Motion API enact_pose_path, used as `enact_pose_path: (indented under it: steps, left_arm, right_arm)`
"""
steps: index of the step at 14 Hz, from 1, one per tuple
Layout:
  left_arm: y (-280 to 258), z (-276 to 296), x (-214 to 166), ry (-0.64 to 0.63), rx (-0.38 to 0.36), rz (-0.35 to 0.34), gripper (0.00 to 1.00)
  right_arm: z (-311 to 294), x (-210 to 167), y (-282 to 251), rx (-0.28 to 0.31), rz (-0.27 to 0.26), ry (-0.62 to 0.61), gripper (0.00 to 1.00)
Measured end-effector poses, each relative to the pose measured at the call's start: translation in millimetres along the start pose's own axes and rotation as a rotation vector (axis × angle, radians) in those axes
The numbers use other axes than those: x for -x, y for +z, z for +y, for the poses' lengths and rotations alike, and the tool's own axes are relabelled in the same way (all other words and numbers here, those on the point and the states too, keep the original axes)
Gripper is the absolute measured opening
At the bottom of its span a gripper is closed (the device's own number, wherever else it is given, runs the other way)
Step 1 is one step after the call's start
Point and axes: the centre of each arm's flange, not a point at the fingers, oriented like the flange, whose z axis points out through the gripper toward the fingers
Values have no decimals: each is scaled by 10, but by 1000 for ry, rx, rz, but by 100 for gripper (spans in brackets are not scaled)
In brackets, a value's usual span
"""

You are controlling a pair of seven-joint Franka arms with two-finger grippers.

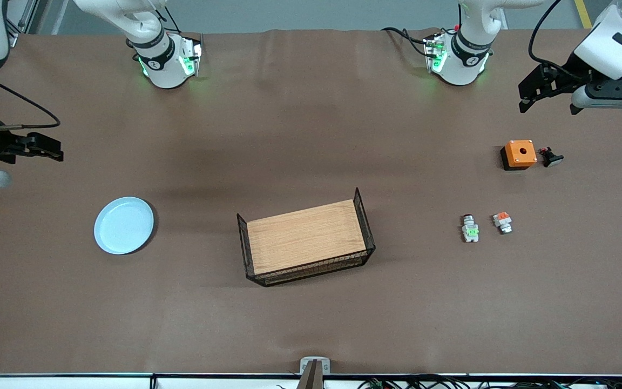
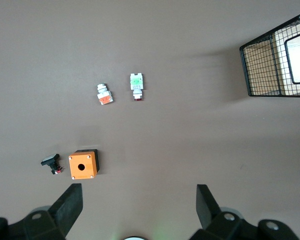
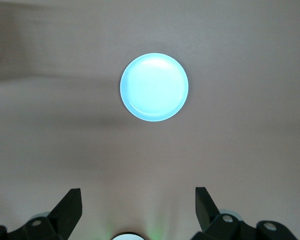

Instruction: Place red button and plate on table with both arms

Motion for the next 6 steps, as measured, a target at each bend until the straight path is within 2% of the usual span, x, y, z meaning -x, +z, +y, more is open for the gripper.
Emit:
enact_pose_path:
  steps: [6]
  left_arm:
    - [0, 0, 0, 0, 0, 0, 100]
  right_arm:
    - [42, 8, 7, 0, -5, 7, 100]
